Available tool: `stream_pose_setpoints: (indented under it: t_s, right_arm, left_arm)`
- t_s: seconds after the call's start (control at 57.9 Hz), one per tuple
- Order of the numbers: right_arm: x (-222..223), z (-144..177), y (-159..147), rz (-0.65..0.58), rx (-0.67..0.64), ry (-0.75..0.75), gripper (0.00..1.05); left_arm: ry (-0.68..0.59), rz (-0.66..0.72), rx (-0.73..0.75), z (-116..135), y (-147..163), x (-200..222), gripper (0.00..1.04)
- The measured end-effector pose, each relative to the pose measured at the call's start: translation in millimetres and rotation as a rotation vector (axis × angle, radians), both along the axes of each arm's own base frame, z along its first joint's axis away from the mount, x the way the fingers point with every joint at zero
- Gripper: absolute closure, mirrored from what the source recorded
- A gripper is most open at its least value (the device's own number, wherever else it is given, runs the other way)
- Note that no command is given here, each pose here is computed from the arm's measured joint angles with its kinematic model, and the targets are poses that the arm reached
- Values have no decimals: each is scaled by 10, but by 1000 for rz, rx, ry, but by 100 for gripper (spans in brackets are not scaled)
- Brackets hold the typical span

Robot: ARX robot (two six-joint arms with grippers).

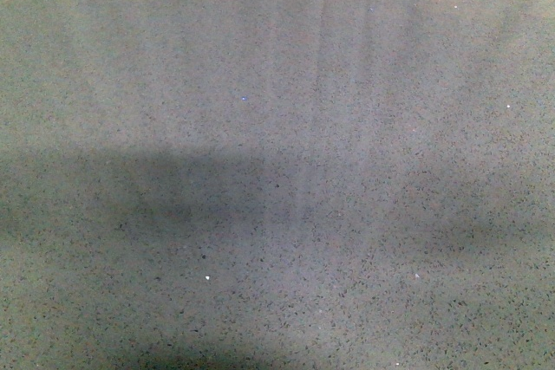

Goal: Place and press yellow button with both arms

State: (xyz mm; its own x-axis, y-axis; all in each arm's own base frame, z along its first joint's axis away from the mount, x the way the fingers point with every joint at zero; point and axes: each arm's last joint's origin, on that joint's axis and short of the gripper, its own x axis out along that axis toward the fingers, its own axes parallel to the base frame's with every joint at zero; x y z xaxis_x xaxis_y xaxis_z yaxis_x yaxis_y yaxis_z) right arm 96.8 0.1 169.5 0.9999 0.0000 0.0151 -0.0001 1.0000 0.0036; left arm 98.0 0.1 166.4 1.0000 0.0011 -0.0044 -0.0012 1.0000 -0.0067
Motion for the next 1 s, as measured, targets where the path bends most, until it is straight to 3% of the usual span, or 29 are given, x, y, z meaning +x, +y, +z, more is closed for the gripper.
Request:
stream_pose_setpoints:
  t_s: [0.743,0.829,0.898,1.002]
  right_arm:
    - [0,0,0,0,0,0,9]
    - [0,0,0,0,0,0,9]
    - [0,0,1,2,0,0,9]
    - [0,0,0,1,0,0,9]
  left_arm:
    - [3,-4,-2,0,-1,1,9]
    - [402,-144,-132,62,-47,46,9]
    - [521,-120,-170,117,-57,174,9]
    - [538,-49,-189,172,-8,421,9]
